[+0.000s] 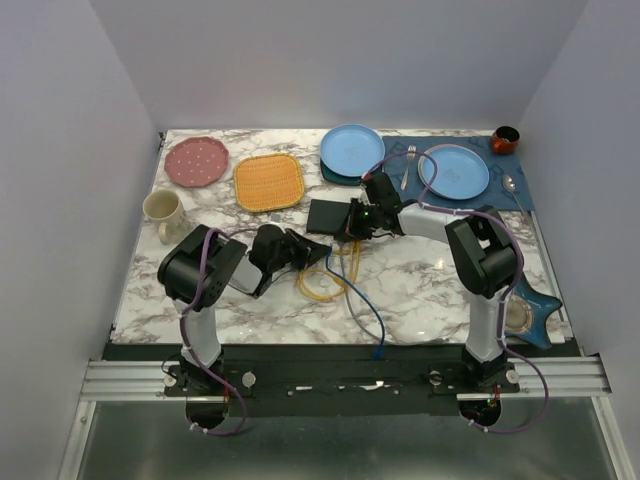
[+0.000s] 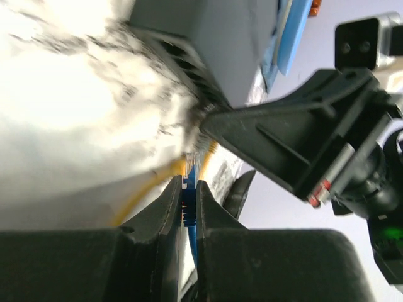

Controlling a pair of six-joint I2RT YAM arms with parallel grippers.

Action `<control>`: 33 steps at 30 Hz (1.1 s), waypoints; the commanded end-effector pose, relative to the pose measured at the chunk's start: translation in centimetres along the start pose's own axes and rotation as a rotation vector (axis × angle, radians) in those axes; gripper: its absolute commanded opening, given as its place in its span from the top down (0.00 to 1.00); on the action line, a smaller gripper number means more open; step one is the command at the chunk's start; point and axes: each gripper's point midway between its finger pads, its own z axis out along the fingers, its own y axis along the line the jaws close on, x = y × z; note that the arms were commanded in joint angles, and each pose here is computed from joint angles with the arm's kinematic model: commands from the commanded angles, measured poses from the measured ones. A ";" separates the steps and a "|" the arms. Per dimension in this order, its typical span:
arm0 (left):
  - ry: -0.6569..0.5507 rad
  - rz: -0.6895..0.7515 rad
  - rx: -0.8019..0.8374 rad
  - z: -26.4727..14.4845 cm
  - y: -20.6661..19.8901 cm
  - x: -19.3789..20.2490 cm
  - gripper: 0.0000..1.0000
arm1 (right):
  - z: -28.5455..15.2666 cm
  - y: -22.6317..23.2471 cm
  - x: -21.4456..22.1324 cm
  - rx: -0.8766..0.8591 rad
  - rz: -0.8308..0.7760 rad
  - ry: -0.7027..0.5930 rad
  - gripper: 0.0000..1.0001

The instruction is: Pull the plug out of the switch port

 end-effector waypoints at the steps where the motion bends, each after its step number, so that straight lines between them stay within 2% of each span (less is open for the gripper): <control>1: 0.025 0.106 0.028 -1.5 -3.1 0.8 1.00 | -2.8 1.2 -2.6 0.026 -0.041 -0.116 0.96; 3: -0.001 0.170 0.075 -2.2 -6.3 0.3 1.00 | -5.1 2.2 -3.8 0.039 -0.059 -0.187 0.84; 4: -0.008 0.185 0.034 -2.3 -6.1 0.2 1.00 | -6.0 2.3 -4.0 0.046 -0.070 -0.208 0.70; 6: -0.075 0.305 0.053 -3.3 -9.0 -0.9 1.00 | -8.6 3.2 -5.0 0.059 -0.090 -0.278 0.58; 7: -0.085 0.319 -0.003 -3.7 -8.4 -1.2 1.00 | -9.3 3.1 -4.9 0.071 -0.103 -0.291 0.47; 9: -0.140 0.424 0.009 -4.9 -10.9 -2.0 1.00 | -11.0 3.4 -5.1 0.077 -0.127 -0.325 0.39; 10: -0.166 0.439 -0.052 -5.3 -10.2 -2.6 1.00 | -12.6 4.2 -5.4 0.060 -0.160 -0.356 0.34; 13: -0.230 0.509 -0.117 -6.7 -10.8 -4.0 1.00 | -14.9 5.4 -4.3 0.002 -0.227 -0.362 0.29; 18: -0.275 0.554 -0.213 -7.4 -10.3 -6.0 1.00 | -15.7 8.5 2.7 -0.320 -0.379 -0.189 0.28; 25: -0.285 0.592 -0.229 -7.4 -11.9 -6.8 1.00 | -16.9 8.7 9.4 -0.404 -0.479 -0.139 0.28; 33: -0.273 0.596 -0.243 -7.4 -11.5 -6.7 1.00 | -18.4 9.5 10.3 -0.483 -0.478 -0.190 0.28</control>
